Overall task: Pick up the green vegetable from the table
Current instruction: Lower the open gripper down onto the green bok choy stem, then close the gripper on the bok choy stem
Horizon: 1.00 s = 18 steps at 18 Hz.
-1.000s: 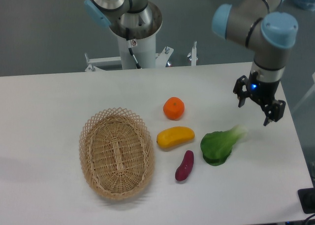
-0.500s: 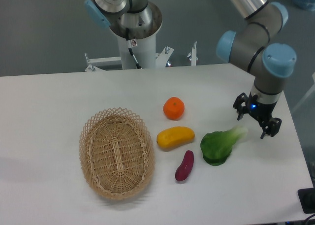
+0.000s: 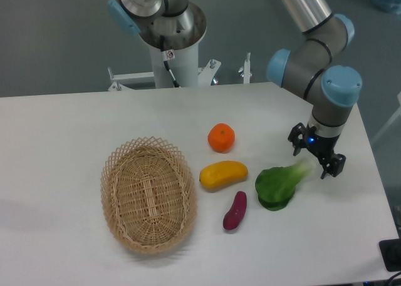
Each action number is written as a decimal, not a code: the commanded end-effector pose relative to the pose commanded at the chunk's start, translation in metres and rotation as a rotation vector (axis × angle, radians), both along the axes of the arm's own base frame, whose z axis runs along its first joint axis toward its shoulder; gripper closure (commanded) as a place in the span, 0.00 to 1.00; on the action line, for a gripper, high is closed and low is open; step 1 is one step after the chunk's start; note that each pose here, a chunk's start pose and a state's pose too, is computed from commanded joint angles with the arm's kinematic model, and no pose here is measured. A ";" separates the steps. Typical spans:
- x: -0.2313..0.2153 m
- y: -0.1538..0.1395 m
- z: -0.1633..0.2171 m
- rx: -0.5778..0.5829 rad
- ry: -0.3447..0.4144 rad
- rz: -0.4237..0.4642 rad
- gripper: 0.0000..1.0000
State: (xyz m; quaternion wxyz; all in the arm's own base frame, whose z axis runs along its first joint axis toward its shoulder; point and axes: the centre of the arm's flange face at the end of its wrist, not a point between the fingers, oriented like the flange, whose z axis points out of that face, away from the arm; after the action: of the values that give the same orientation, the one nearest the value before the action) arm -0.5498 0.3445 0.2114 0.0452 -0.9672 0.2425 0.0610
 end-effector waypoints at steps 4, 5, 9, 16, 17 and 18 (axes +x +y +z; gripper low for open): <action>0.005 0.009 -0.011 -0.033 0.024 -0.005 0.00; 0.005 0.012 -0.015 -0.032 0.032 -0.008 0.00; 0.010 0.013 -0.021 -0.033 0.026 -0.008 0.00; 0.009 0.012 -0.022 -0.034 0.030 -0.020 0.33; 0.009 0.012 -0.021 -0.032 0.031 -0.020 0.37; 0.009 0.012 -0.021 -0.032 0.031 -0.020 0.40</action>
State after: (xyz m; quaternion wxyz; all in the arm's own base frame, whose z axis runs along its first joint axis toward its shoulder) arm -0.5408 0.3565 0.1902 0.0267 -0.9642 0.2540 0.0718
